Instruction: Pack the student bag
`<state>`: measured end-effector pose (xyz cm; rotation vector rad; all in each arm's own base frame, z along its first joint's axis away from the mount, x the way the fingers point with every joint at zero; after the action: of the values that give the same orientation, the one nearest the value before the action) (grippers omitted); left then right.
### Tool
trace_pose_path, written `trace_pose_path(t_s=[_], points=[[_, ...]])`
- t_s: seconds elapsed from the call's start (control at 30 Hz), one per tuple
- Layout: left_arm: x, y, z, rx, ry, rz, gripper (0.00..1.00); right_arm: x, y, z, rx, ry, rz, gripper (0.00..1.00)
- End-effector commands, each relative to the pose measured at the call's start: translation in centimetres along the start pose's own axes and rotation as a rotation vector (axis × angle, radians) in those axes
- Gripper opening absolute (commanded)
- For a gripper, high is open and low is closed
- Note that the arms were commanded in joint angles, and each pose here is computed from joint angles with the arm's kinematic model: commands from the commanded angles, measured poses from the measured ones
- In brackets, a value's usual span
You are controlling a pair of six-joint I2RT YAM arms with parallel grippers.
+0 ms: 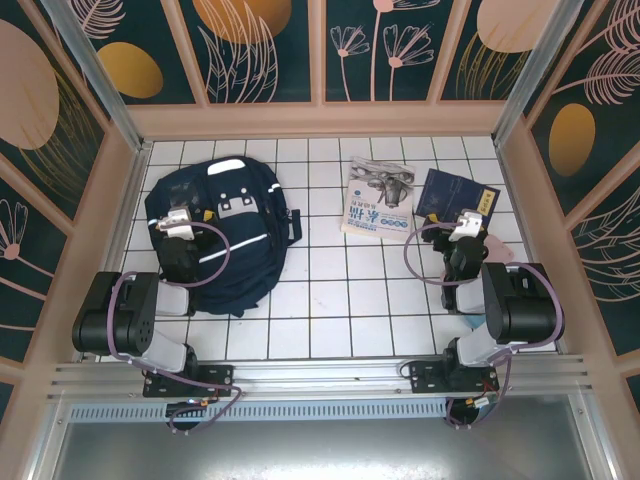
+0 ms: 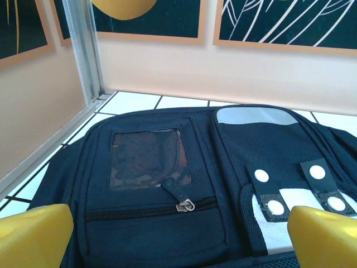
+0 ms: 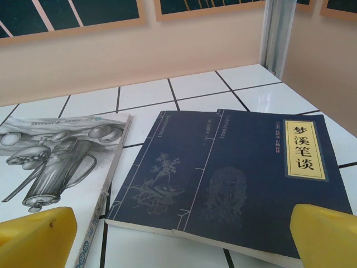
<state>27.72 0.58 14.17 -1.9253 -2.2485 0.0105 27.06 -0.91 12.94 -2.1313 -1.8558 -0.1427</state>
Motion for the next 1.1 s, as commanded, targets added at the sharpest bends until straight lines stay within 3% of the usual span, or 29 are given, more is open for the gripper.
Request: trace_pose_path(t_s=[0.0, 0.7, 0.83, 1.07], points=[[0.1, -0.1, -0.4, -0.038, -0.002, 0.003, 0.99, 0.1, 0.2, -0.7, -0.041, 0.026, 0.001, 0.99], [0.1, -0.1, -0.4, -0.036, -0.001, 0.004, 0.99, 0.1, 0.3, -0.7, -0.035, 0.029, -0.006, 0.99], [0.6, -0.4, -0.8, -0.041, -0.019, -0.041, 0.99, 0.8, 0.5, -0.9, -0.005, -0.011, -0.081, 0.99], [1.7, -1.4, -4.3, -0.027, -0.058, -0.115, 0.99, 0.9, 0.0, -4.5, -0.046, 0.054, 0.099, 0.99]])
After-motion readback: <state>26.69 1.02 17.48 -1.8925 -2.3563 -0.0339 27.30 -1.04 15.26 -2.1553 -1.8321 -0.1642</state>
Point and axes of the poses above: each hand's point on the last joint's axis, 136 mm out from that joint toward the fingers, its own y axis out along the fingers, its own x axis along the line the jaws close on, z = x × y, the point moved 10 cm from there along -y, back along the fingers, and after that the axes turned 11 degrees about y, right-handed, at the moved point
